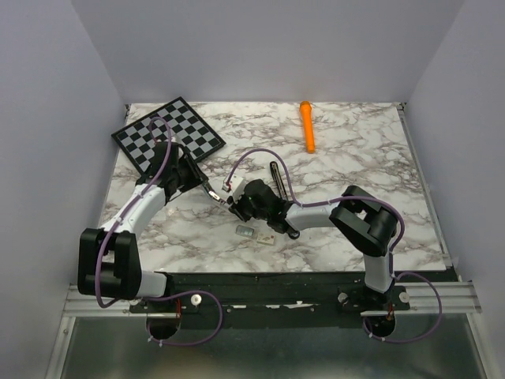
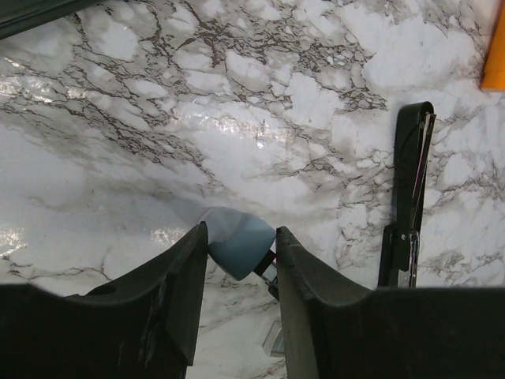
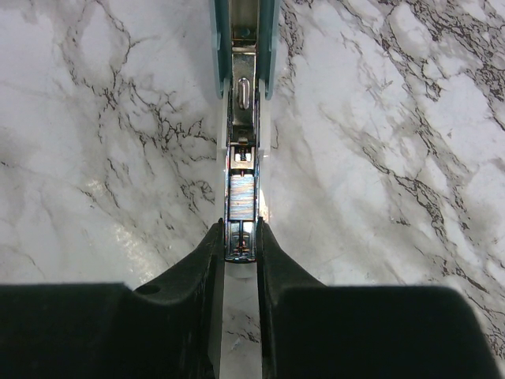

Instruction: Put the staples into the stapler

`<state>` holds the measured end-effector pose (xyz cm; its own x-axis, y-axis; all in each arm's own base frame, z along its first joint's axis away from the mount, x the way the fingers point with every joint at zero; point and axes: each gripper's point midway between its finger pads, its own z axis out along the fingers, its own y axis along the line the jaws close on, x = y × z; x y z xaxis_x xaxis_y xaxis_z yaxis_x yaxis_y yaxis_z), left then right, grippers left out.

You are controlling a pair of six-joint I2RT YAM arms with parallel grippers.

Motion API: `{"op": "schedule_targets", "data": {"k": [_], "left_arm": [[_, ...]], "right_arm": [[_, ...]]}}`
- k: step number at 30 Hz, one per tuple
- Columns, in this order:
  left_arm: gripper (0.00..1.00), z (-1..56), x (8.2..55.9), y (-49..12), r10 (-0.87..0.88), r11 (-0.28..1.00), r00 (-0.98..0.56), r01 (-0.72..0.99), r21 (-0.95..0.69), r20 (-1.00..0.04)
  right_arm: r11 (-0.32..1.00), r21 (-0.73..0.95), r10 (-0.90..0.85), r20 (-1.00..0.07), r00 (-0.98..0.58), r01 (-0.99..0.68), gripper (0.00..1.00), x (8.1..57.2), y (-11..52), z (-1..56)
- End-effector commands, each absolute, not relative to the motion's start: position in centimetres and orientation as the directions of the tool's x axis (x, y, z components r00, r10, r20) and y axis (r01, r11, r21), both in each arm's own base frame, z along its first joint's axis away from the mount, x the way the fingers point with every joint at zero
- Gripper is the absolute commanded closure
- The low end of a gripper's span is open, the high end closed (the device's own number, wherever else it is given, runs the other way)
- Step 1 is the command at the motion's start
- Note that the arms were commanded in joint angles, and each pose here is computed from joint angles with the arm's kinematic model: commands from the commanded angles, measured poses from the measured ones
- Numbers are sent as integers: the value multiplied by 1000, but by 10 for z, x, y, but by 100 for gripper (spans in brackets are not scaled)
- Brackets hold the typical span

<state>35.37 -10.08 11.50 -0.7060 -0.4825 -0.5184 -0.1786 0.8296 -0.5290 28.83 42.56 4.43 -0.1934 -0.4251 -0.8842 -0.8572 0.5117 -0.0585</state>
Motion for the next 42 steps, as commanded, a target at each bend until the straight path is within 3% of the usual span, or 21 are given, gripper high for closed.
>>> {"op": "schedule_targets", "data": {"k": [1, 7, 11, 16, 30, 42], "left_arm": [[59, 122, 347, -102, -480, 822, -701, -149, -550, -528], [74, 116, 333, -111, -476, 815, -723, -150, -559, -500], [76, 110, 319, -119, -456, 825, -746, -149, -545, -486], [86, 109, 302, -126, -435, 858, -745, -173, -483, -506], [91, 105, 272, -180, -469, 831, -756, -203, -518, -456], [91, 100, 267, -229, -530, 747, -773, -230, -623, -350]], "right_arm": [[509, -60, -421, -888, -187, -859, 87, 285, 423, 51], [506, -54, -416, -890, -188, -861, 88, 286, 425, 52], [507, -53, -408, -894, -186, -860, 88, 285, 426, 56], [498, -46, -393, -902, -178, -866, 88, 284, 428, 64], [489, -36, -380, -908, -175, -872, 88, 282, 430, 69], [482, -17, -367, -911, -185, -876, 88, 280, 433, 69]]}}
